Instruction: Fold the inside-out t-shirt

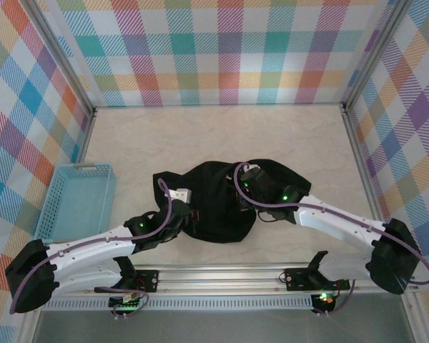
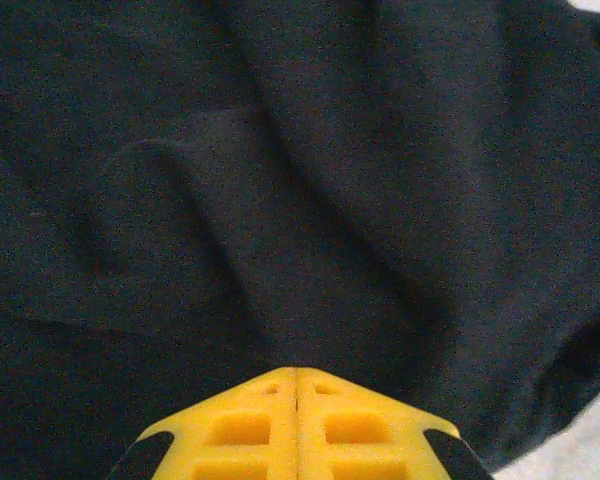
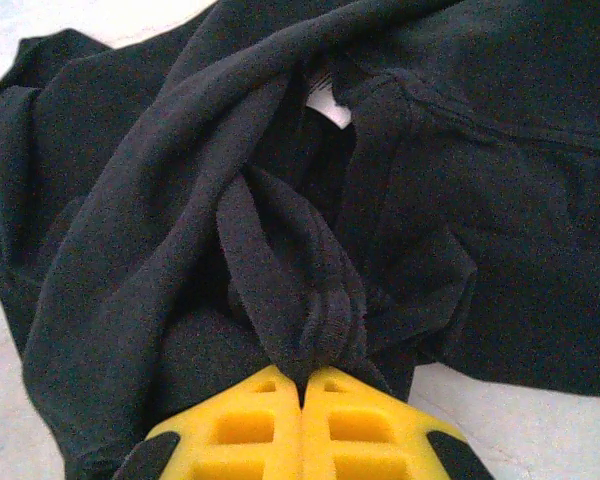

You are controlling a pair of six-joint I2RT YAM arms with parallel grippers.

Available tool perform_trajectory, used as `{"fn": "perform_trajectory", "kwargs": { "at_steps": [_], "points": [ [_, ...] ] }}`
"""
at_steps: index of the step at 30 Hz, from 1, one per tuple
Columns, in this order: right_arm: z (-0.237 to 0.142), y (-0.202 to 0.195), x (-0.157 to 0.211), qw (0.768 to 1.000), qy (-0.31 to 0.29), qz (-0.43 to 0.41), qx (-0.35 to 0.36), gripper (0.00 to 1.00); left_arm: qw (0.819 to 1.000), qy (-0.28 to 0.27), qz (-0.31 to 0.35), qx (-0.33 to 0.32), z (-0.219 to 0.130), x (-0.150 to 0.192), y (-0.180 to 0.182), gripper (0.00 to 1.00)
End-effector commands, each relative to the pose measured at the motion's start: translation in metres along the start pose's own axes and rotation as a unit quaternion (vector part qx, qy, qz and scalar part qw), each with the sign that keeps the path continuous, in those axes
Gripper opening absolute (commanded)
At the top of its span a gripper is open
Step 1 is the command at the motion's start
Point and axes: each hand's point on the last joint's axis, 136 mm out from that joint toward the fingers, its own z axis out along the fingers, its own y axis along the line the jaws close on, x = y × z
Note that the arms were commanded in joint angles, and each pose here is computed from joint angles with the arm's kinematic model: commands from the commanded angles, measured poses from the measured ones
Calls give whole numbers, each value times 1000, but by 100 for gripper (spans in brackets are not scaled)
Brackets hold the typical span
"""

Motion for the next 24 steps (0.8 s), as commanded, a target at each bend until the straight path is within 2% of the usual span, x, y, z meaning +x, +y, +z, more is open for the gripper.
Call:
{"fn": "perform_trajectory", "kwargs": {
  "at_steps": [1, 3, 5, 7, 10, 13, 15, 17, 20, 22, 24],
  "points": [
    [-11, 1, -6, 999, -25, 26, -17, 0, 996, 7, 23, -85, -3, -1, 27, 5],
    [-18, 6, -10, 999, -33, 29, -32, 0, 995, 21, 47, -81, -4, -3, 18, 5],
    [-27, 17, -15, 997, -38, 28, -64, 0, 996, 11, 74, -39, -11, -9, -10, 21],
    [-37, 29, -22, 994, -47, 27, -93, 0, 994, -7, 103, 34, -22, -10, -52, 43],
    [-45, 37, -29, 993, -56, 22, -106, 0, 989, -11, 106, 102, -28, -8, -86, 64],
    [-46, 47, -29, 992, -55, 13, -117, 0, 990, -11, 102, 100, -18, -10, -95, 77],
    [-48, 50, -29, 991, -58, 8, -121, 0, 992, -14, 103, 76, -9, -14, -95, 81],
    [-53, 44, -31, 992, -66, 11, -105, 0, 995, -16, 96, 4, 4, -20, -77, 78],
    [-64, 22, -35, 994, -90, 21, -60, 0, 997, 3, 69, -47, 21, -20, -51, 62],
    [-71, 2, -35, 993, -107, 36, -21, 0, 997, 6, 47, -67, 25, -20, -32, 41],
    [-73, -15, -32, 992, -114, 52, 5, 0, 996, 0, 34, -87, 20, -21, -15, 26]
  ]
}}
